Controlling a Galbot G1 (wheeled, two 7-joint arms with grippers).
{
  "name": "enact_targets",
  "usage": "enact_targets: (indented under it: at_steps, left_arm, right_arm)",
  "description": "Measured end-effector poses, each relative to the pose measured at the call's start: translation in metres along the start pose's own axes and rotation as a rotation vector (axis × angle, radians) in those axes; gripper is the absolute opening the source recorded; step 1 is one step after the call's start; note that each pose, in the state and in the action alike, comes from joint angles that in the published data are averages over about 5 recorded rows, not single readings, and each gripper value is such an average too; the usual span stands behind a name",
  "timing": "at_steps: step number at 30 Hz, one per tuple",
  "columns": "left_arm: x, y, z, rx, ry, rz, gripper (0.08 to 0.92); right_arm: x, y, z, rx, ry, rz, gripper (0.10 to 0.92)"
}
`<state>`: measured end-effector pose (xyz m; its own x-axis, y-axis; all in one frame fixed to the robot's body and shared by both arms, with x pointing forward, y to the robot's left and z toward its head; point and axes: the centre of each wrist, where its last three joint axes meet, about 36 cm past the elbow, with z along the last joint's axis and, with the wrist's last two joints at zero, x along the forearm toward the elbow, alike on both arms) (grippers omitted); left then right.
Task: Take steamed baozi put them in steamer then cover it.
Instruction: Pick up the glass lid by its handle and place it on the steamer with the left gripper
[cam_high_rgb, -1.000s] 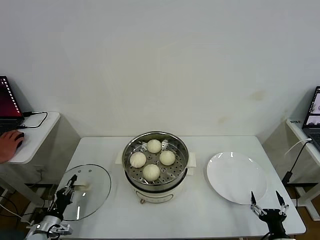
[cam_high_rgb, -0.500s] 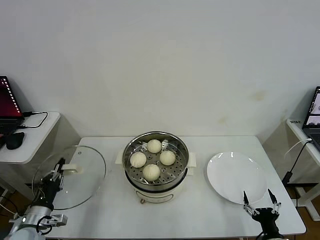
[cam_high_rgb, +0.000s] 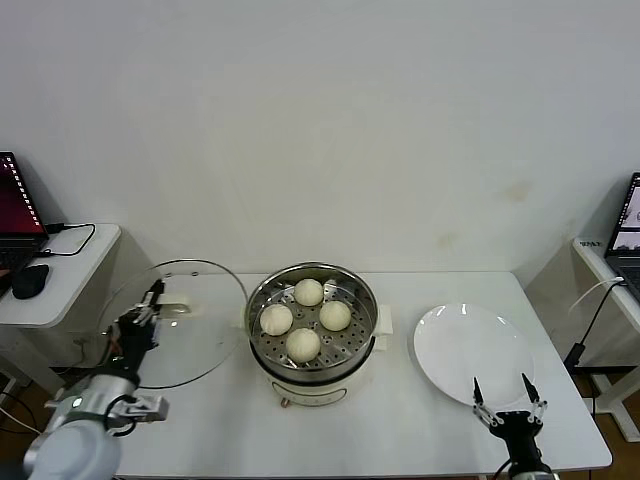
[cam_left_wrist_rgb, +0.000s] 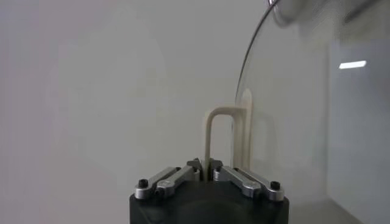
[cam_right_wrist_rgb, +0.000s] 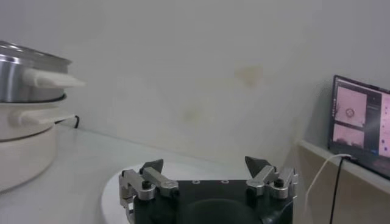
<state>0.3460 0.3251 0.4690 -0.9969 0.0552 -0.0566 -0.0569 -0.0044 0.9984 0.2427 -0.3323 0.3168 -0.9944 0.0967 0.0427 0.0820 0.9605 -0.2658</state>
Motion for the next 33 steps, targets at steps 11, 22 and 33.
enact_targets:
  at_steps: [11,22,33]
  left_arm:
    - [-0.040,-0.008,-0.072,0.029,-0.057,0.048,0.152]
    - [-0.073,-0.015,-0.137,0.043,-0.096,0.064,0.152]
    - [-0.093,-0.023,-0.185,0.069,-0.126,0.071,0.152]
  right_arm:
    - [-0.007,0.015,0.004,0.013,0.015,0.016,0.823]
    - [-0.006,0.027,0.008,0.024,0.033,0.005,0.823]
    - [-0.005,0.031,0.011,0.027,0.042,-0.002,0.823]
